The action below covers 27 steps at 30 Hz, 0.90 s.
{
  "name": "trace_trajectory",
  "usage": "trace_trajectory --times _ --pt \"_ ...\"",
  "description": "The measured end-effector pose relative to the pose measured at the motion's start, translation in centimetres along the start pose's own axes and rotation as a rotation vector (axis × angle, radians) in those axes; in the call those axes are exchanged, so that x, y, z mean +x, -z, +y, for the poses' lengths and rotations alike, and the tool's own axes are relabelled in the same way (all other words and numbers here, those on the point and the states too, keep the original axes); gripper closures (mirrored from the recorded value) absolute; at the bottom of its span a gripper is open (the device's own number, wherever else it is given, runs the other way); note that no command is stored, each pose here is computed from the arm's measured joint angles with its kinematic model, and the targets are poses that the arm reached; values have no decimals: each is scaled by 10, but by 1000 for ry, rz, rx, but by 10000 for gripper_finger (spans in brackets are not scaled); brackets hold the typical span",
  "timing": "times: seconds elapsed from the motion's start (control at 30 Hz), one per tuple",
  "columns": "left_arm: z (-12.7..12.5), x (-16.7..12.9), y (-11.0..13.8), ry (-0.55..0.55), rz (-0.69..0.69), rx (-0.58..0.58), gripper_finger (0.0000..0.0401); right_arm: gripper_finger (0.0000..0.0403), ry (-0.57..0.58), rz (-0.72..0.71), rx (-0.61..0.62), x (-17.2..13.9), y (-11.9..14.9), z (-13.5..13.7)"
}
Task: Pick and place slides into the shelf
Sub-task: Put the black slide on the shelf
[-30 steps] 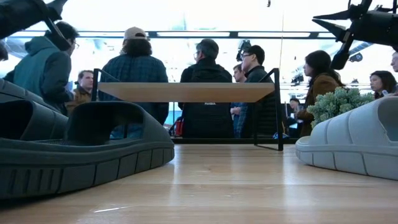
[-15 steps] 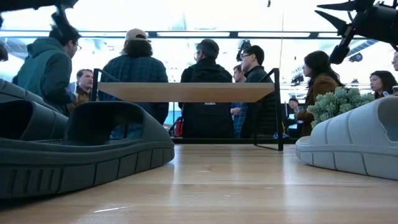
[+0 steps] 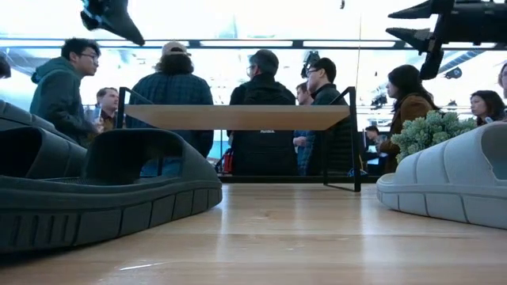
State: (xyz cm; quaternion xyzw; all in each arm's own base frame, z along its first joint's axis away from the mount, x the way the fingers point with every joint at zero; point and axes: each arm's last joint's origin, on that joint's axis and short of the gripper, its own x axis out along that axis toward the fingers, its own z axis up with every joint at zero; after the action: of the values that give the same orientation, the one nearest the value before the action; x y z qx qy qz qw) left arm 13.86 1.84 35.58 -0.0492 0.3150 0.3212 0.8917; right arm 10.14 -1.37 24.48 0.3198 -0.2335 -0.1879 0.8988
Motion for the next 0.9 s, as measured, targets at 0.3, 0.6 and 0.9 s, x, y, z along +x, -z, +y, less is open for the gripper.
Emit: trace_trajectory --times 0.3,0.6,0.9 --pt "-13 3 -11 49 154 145 401 284 165 174 -114 1 -35 23" --pt "-32 14 16 18 510 453 401 284 332 394 -234 -3 -58 35" --pt "-80 -23 49 91 519 458 401 284 386 452 -246 2 -56 37"
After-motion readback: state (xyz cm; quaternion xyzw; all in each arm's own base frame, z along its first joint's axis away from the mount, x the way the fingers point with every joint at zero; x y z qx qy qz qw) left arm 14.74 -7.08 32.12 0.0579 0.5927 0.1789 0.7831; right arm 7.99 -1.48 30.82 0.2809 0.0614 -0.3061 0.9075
